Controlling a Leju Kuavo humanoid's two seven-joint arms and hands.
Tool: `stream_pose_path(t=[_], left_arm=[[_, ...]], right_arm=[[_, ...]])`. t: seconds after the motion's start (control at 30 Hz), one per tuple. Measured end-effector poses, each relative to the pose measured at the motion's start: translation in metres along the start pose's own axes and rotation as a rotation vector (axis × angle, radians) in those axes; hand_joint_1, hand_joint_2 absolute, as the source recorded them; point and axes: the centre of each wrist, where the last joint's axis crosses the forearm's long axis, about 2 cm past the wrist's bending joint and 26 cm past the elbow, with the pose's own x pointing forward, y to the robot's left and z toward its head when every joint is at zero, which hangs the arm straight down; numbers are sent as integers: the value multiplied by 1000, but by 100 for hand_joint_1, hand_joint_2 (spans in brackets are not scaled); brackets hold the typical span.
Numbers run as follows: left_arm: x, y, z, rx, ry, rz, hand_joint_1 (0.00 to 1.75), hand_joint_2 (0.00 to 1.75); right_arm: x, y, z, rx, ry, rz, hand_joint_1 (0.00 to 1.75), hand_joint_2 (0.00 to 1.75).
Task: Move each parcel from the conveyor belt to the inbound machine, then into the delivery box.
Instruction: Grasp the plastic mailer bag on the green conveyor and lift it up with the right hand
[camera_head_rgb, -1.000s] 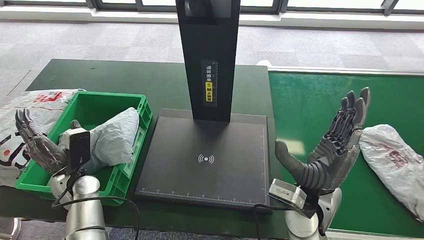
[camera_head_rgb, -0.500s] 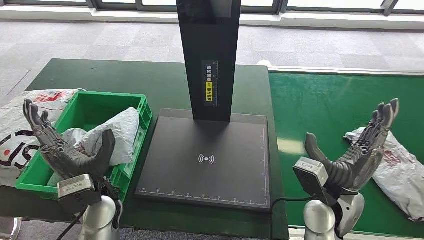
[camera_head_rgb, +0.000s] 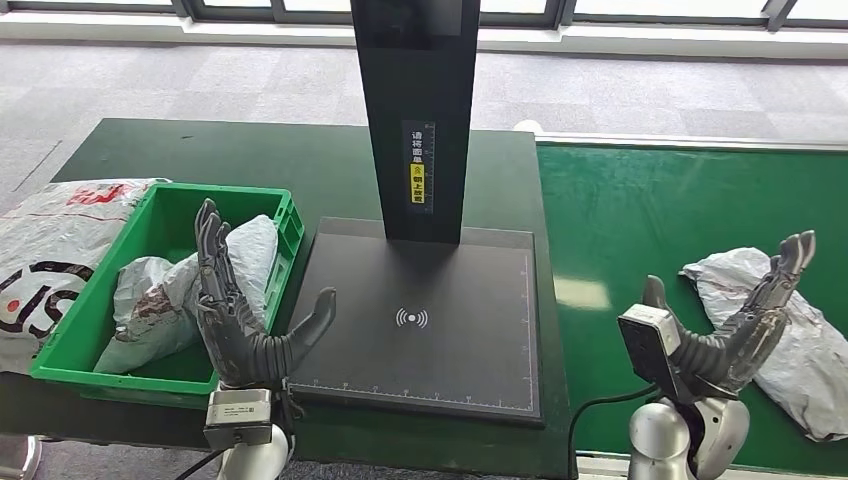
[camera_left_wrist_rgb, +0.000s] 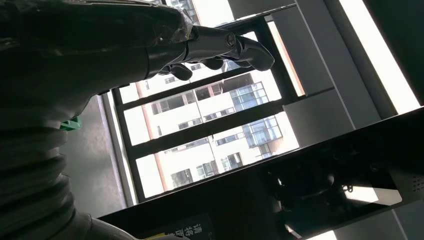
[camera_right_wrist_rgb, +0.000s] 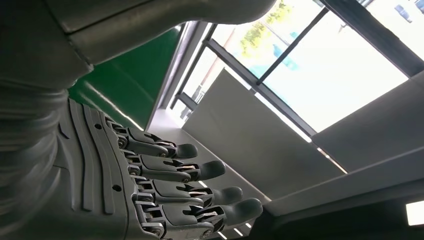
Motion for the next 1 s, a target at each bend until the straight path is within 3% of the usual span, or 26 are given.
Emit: stream_pose_path(t=[0.13, 0.53, 1.0], left_arm=[[0, -3, 9, -29, 16, 8, 0, 175], [-3, -5, 18, -54, 45, -8, 0, 175], [-5, -5, 22, -66, 62, -29, 0, 175]], right_arm=[[-11, 12, 5, 77, 47, 80, 0, 175], [-80, 48, 26, 311, 318, 308, 0, 175], [-103, 57, 31, 403, 418, 410, 0, 175]])
